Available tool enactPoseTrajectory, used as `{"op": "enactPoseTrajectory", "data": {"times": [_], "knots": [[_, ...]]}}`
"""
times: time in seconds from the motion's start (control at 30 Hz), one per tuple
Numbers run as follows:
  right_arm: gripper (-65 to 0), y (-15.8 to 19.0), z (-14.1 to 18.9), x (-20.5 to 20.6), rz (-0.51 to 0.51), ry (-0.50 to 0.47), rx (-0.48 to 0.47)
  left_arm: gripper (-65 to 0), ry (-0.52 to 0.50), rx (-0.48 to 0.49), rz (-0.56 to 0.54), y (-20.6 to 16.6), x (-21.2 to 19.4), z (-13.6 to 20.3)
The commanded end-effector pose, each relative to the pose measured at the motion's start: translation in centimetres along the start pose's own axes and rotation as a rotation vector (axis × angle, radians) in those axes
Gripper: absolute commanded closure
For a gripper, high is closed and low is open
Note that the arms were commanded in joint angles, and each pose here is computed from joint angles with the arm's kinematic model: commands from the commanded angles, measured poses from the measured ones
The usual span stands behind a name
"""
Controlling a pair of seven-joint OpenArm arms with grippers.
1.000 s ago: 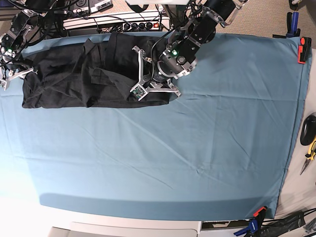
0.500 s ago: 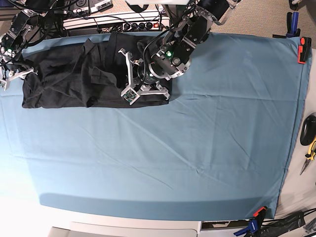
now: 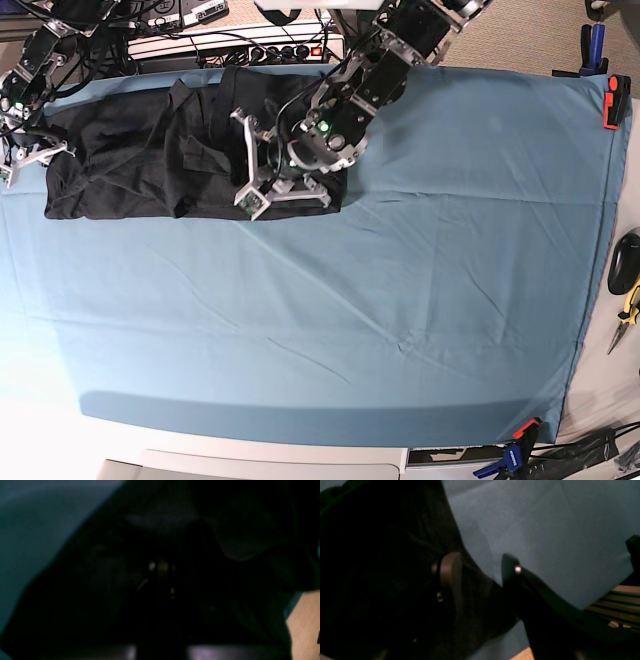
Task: Fold the T-shirt properly
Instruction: 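Hold the folded end down with the left gripper while the right gripper repositions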
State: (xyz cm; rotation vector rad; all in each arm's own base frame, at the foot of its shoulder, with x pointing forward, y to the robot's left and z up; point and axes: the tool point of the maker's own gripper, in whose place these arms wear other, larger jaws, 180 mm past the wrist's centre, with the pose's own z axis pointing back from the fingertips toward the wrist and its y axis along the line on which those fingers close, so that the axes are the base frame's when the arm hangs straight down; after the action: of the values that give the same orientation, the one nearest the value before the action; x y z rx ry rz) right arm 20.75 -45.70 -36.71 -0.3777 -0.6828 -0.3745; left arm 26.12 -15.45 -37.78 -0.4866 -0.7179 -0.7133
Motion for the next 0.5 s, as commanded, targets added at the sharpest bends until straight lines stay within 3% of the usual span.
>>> {"op": "enactPoseTrajectory", "data": {"times": [0.0,0.47], "knots": [[-26.2,-0.8,0.4,1.9,0.006,-0.054,-0.016,0.0,-0.075,-0.021,0.003,-0.8,2.8,0.2],[-26.2,-0.8,0.4,2.0,0.005,-0.055,-0.014,0.0,-0.108,-0.043,0.003,-1.6,4.4,0.1]]}}
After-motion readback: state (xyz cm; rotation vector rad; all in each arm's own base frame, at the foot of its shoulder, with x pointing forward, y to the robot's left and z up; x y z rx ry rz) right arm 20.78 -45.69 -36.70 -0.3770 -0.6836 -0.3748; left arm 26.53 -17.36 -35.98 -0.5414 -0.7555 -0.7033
